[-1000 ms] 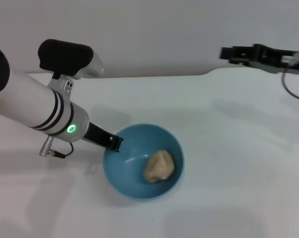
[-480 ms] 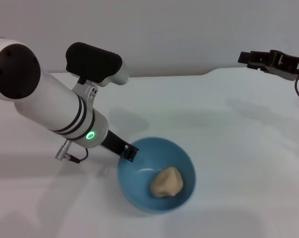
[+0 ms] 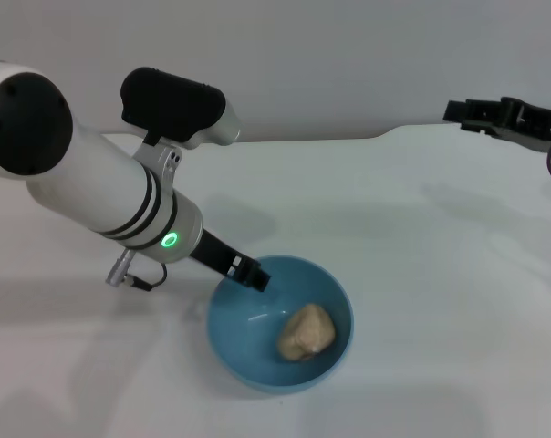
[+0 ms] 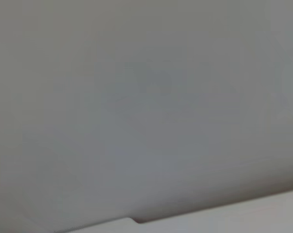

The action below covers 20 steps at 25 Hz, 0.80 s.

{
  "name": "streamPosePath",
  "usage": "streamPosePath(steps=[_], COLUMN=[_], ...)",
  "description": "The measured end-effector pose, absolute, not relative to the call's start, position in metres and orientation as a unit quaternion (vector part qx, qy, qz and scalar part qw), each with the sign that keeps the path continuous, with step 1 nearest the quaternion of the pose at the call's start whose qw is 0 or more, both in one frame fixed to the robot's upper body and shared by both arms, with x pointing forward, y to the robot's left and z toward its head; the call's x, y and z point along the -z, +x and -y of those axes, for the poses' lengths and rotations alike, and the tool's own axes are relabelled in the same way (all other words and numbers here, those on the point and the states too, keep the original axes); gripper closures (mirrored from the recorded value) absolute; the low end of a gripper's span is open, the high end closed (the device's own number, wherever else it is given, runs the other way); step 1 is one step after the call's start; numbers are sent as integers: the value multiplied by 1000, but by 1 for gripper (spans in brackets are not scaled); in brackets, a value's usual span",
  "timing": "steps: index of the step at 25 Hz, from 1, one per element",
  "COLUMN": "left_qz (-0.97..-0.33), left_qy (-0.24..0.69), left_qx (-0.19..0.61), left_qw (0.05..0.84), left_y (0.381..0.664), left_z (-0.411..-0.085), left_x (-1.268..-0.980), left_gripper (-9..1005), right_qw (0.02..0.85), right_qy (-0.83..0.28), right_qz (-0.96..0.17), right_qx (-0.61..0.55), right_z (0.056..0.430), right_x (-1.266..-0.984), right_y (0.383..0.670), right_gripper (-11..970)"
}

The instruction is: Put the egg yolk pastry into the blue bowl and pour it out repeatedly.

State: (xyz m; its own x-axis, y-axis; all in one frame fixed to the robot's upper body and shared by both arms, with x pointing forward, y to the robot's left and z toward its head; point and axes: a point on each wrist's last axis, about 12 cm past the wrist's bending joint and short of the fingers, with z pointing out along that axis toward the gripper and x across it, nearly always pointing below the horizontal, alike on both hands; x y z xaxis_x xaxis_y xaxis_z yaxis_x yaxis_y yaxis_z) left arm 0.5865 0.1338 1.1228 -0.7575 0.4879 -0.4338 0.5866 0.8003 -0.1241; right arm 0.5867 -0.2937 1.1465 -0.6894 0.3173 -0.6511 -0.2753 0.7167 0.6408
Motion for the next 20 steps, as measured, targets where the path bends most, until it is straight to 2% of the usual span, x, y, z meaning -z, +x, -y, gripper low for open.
streamPosePath(steps=[6, 10, 15, 20], left_qz=[-919, -900, -882, -874], left_qy=[275, 247, 205, 164], left_qx=[140, 154, 159, 157], left_qw=[246, 323, 393, 429], left_y=[596, 596, 593, 590], left_z=[-139, -153, -170, -187], left_x=[-1133, -1142, -1146, -1139], left_gripper=[484, 422, 426, 428], right_qw=[392, 428, 452, 496], right_qy=[36, 50, 35, 24], right_qz=[-846, -850, -864, -859], right_qx=[-361, -302, -219, -126], right_z=[304, 321, 323, 319], right_x=[-1142, -1135, -1124, -1112], right_y=[586, 588, 593, 596], right_gripper=[622, 622, 622, 622])
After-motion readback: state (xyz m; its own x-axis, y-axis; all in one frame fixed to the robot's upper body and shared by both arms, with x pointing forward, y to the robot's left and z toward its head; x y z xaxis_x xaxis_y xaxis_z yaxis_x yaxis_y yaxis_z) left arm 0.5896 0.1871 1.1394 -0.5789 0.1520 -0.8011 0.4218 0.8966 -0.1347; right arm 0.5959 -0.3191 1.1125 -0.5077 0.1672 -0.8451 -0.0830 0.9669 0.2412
